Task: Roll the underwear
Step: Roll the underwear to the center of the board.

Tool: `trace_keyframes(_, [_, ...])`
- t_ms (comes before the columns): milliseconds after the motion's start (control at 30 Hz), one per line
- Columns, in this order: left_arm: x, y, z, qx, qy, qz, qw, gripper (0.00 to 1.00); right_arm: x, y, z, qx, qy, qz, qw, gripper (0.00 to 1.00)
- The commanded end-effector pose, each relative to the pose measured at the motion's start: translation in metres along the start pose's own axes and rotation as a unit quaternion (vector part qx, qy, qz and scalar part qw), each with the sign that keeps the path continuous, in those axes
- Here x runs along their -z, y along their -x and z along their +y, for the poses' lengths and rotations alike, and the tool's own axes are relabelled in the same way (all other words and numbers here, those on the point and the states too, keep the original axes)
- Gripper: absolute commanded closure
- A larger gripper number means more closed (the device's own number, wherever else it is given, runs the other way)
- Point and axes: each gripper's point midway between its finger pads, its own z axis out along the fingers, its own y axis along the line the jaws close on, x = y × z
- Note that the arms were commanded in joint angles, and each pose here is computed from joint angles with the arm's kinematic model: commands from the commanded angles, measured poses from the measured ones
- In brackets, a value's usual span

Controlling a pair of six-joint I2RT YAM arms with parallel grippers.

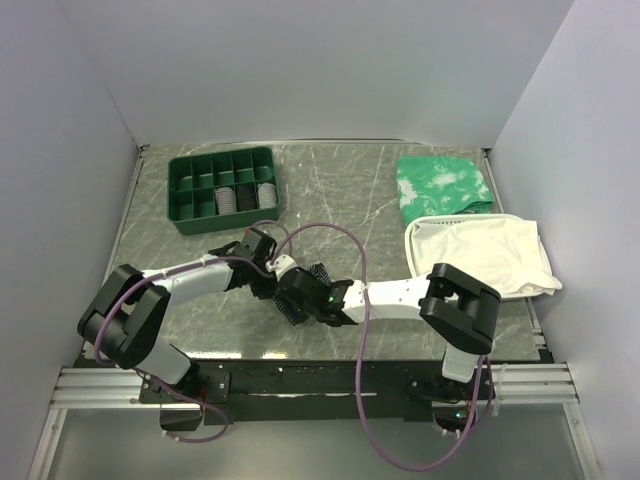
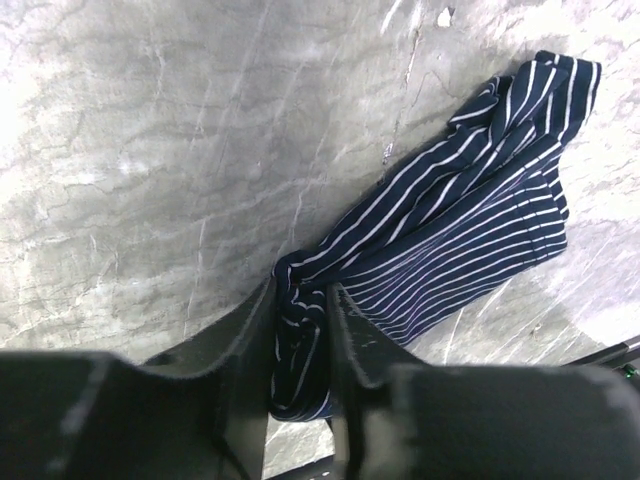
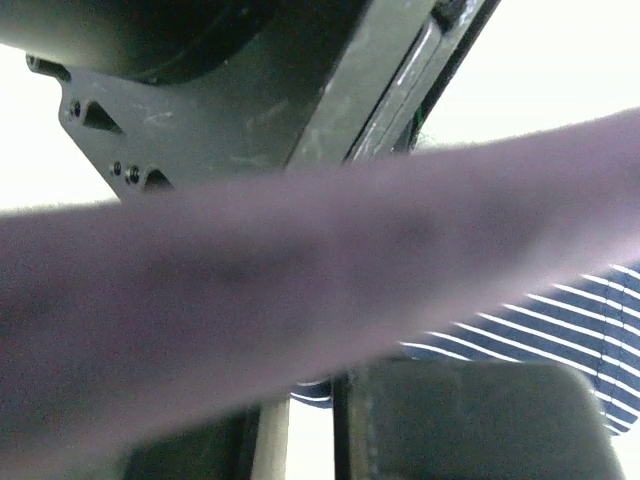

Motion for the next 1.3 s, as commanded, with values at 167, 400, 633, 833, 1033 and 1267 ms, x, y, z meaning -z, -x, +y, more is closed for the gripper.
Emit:
trace_keyframes(167, [0.014,0.022,0.0,0.014,-0.007,-0.048,0.999,0.39,0.014,-0.036,0.019,-0.003,0.062,0.038,0.997,0.94])
trace_keyframes(400, [0.035,0.052,0.0,0.04,-0.009,-0.107,0.993,0.28,0.019,-0.033,0.023,-0.07,0.118,0.029,0.99,0.94])
trace_keyframes(633, [0.042,0.05,0.008,0.045,-0.018,-0.128,0.991,0.26,0.021,-0.038,0.003,-0.172,0.192,0.026,0.966,0.92])
trace_keyframes(833, [0.046,0.038,0.005,0.039,-0.065,-0.135,0.988,0.25,0.02,-0.038,-0.005,-0.236,0.258,0.037,0.936,0.9])
trace_keyframes(1033, [0.056,0.028,-0.008,0.006,-0.138,-0.147,0.979,0.25,0.011,-0.043,-0.02,-0.302,0.286,0.062,0.907,0.89])
trace_keyframes(1267, [0.063,0.012,-0.026,-0.018,-0.219,-0.143,0.965,0.24,0.008,-0.047,-0.033,-0.35,0.3,0.079,0.884,0.88])
